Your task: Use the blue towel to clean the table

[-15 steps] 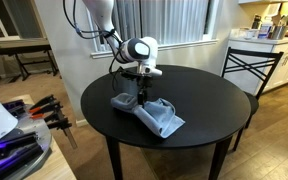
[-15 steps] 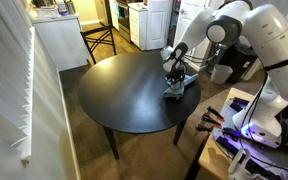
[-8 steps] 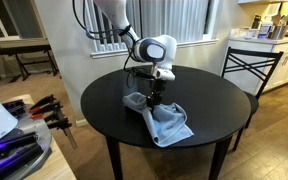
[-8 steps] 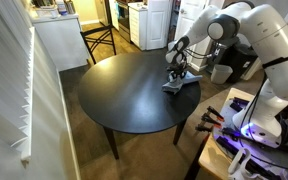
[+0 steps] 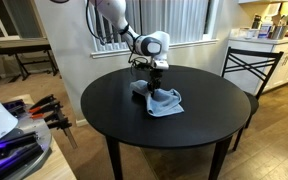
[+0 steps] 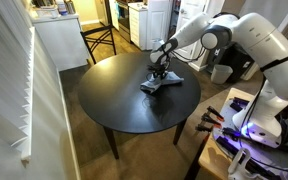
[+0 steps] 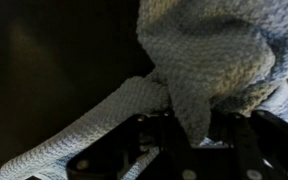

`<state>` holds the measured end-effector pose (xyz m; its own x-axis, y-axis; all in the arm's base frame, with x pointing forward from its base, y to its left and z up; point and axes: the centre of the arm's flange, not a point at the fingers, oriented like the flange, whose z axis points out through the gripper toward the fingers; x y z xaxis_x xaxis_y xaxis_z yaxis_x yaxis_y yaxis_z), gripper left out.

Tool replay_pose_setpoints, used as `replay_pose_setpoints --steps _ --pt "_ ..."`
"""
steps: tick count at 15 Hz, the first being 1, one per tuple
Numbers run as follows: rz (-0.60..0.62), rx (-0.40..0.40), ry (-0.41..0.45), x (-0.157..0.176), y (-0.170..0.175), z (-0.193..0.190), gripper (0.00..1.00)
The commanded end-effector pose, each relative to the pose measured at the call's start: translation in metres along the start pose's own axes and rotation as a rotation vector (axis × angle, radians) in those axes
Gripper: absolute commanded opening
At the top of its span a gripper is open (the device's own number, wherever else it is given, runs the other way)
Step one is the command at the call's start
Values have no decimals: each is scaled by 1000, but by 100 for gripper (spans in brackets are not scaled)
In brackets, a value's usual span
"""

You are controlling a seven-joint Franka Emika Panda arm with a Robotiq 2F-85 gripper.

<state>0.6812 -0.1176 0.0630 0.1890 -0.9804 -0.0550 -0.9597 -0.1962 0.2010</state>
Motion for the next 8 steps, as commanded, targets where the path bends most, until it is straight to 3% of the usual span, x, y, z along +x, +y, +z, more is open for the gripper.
replay_pose_setpoints --steps 1,4,8 --pt "-70 -11 25 -61 -64 18 6" --pt "-203 -25 53 -128 -74 21 5" --pt "-433 -61 81 -206 -39 28 6"
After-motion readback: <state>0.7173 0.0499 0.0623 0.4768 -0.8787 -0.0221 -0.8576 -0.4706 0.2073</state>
